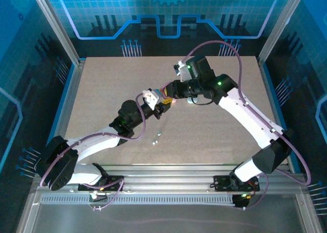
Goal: Insert wireless bluetooth earbuds into charging case
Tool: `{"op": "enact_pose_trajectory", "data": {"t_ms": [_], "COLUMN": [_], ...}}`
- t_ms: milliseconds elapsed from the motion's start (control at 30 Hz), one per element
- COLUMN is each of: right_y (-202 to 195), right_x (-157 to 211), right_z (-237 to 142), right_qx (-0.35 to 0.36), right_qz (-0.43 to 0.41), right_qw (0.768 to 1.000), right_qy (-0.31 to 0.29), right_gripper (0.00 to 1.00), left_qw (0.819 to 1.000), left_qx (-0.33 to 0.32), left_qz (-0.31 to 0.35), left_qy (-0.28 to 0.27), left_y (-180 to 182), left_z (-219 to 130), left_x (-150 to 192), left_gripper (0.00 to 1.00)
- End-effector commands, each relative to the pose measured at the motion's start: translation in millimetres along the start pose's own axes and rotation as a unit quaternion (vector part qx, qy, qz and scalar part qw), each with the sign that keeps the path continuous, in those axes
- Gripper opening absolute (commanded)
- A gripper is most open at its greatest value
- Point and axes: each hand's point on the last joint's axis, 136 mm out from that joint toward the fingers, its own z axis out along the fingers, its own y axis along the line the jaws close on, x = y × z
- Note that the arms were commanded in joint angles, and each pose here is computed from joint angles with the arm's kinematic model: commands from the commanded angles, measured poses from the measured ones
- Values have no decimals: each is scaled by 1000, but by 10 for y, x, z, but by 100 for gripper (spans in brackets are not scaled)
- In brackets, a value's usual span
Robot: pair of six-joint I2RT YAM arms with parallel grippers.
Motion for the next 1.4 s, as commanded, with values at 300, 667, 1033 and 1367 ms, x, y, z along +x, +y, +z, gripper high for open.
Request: {"op": "enact_pose_trajectory", "data": {"t_ms": [300, 667, 1033, 1367], "right_y": [-6, -72, 8, 57], "right_x": [51, 126, 122, 95], "right_z": [46, 74, 105, 72], "right_qx": [37, 80, 59, 50], "right_qz": [-15, -34, -36, -40], "right_qw": [999, 996, 997, 998], "right_qy": [6, 20, 24, 21], "right_gripper": [19, 20, 25, 28], "left_qw": [999, 999, 999, 999], "left_qx": [-7, -7, -5, -4], "left_qz": [2, -2, -4, -6], "left_qy": [-36, -44, -48, -49], "left_y": [-2, 1, -5, -8], "left_z": [17, -5, -8, -7], "left_x": [-207, -258, -284, -286], "left_gripper": [36, 36, 36, 36]}}
